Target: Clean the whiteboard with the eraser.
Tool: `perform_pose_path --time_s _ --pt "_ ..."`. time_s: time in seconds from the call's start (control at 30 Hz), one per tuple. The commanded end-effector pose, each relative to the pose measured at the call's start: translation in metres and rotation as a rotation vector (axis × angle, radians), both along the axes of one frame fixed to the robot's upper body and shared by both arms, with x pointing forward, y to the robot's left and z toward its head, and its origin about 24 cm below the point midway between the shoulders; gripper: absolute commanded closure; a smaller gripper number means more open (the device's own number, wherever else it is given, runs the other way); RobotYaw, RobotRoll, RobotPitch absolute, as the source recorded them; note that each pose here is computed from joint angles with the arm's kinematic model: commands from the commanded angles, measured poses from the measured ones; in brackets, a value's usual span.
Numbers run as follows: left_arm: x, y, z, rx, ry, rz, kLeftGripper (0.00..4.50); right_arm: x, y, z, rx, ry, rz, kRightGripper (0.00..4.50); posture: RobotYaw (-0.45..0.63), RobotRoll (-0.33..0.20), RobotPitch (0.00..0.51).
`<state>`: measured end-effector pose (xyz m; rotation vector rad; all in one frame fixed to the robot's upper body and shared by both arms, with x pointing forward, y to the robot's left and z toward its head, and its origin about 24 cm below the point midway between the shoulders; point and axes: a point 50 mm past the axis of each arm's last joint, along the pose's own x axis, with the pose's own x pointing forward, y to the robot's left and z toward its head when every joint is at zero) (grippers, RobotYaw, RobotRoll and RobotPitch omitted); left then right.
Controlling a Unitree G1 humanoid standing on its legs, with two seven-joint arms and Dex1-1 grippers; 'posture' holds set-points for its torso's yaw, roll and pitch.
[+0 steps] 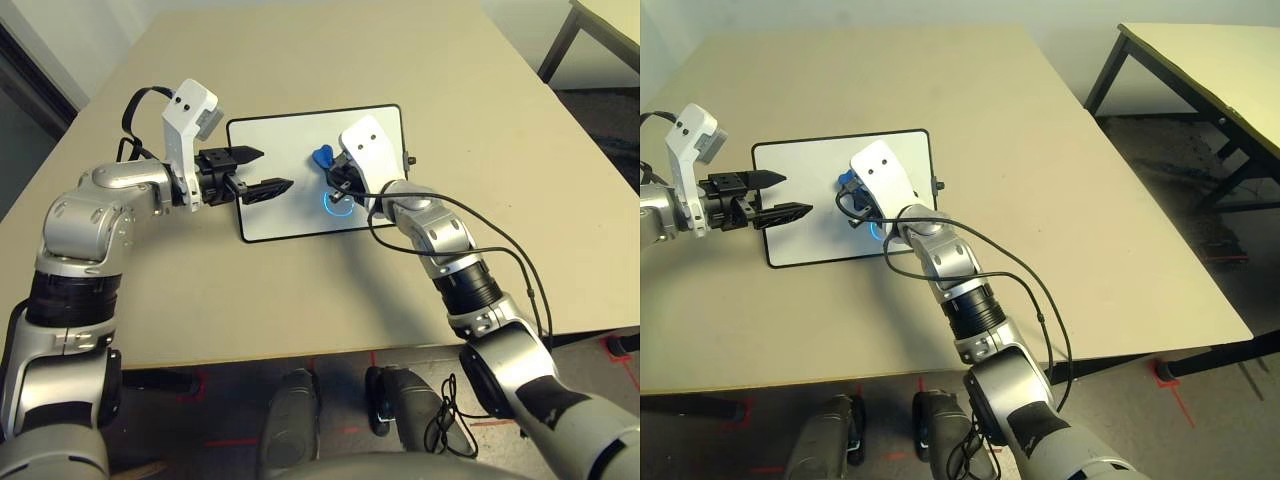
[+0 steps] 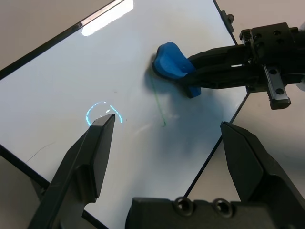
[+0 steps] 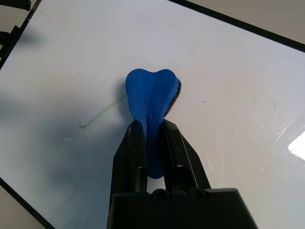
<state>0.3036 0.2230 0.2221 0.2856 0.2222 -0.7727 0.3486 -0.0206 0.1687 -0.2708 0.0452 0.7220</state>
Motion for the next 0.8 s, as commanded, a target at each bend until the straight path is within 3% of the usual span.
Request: perform_pose_path --time_s 0.03,0.27,0.6,0.8 --pt "-0.001 0.001 -0.002 0.006 0.004 0.002 0.0 0.0 0.005 -0.005 -0.008 0.035 0.011 4.19 0.13 0.0 0.158" --pt "-0.005 0.006 -0.005 0.011 0.012 0.023 0.0 -0.011 0.015 -0.017 -0.032 0.069 0.075 4.19 0.14 0.0 0.161" --pt "-0.009 0.007 -0.008 0.012 0.018 0.031 0.0 0.013 0.011 0.014 0.016 -0.016 0.001 4.19 0.15 0.0 0.159" --pt "-0.011 0.008 -0.009 0.012 0.02 0.039 0.0 -0.005 0.024 -0.008 -0.015 0.049 0.082 4.19 0.15 0.0 0.163"
